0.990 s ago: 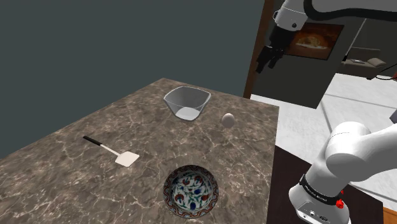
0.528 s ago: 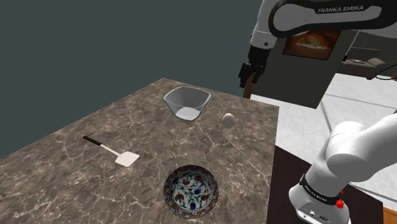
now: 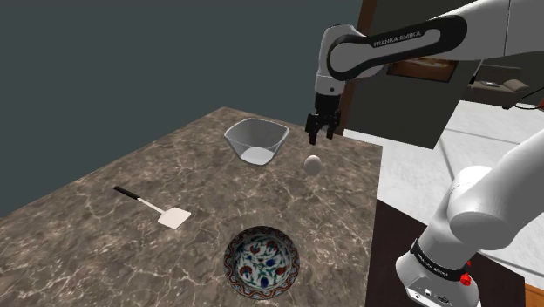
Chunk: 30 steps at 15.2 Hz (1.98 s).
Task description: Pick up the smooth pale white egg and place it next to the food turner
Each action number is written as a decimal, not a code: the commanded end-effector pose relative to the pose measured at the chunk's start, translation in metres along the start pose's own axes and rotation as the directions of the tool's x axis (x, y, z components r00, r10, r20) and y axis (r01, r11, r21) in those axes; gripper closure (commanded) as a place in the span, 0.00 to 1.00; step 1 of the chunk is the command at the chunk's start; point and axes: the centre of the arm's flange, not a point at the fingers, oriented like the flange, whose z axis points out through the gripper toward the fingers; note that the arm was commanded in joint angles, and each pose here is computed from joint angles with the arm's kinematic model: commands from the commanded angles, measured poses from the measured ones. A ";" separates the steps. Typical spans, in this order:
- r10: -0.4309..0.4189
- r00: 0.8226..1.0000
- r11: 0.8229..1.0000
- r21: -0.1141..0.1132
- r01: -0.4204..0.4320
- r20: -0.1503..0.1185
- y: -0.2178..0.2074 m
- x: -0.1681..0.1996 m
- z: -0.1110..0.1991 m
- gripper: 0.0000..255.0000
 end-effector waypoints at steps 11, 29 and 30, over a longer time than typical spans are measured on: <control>0.007 0.996 1.000 0.029 -0.009 0.086 -0.014 0.023 0.088 0.00; 0.007 0.996 1.000 0.029 -0.009 0.086 -0.015 0.023 0.082 1.00; 0.007 0.996 1.000 0.029 -0.009 0.086 -0.015 0.022 0.077 1.00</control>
